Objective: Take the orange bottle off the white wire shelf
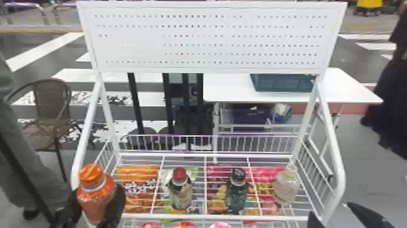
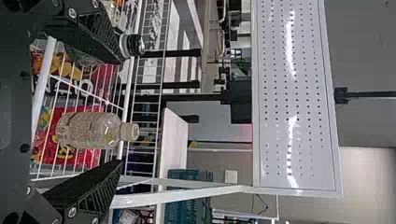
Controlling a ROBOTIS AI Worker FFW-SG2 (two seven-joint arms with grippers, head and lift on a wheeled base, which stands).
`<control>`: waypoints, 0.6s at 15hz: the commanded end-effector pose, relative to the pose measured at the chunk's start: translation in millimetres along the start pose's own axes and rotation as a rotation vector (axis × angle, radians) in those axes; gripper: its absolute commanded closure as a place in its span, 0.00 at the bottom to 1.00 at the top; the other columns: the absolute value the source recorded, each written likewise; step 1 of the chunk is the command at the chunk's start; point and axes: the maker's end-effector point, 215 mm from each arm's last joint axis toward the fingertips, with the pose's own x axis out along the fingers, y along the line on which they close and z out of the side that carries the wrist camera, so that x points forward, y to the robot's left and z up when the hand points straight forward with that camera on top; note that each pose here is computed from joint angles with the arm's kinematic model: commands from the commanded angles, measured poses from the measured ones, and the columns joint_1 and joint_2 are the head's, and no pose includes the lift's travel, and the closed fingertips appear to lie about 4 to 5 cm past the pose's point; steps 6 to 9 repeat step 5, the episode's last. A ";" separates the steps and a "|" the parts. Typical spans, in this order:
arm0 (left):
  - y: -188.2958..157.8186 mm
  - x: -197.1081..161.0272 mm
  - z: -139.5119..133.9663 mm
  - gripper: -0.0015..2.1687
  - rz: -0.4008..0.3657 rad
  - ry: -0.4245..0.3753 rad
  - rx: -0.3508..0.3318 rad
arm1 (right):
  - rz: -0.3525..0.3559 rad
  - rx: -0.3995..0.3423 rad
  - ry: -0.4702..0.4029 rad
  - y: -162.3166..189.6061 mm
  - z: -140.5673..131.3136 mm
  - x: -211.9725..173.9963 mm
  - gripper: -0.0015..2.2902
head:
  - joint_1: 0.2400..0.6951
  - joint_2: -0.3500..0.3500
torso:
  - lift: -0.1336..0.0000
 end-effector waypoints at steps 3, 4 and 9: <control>-2.8 -0.2 0.3 0.32 -0.004 -0.001 -0.002 | 0.000 0.001 -0.004 0.0 1.4 1.0 0.06 | 0.57 0.50 | 1.00; -2.8 -0.2 0.4 0.32 -0.004 -0.001 -0.001 | 0.000 0.001 -0.004 -0.3 1.2 1.3 0.06 | 0.57 0.50 | 1.00; -2.8 -0.2 0.4 0.32 -0.004 -0.001 -0.001 | 0.000 0.002 -0.004 0.4 1.0 1.4 0.06 | 0.57 0.50 | 1.00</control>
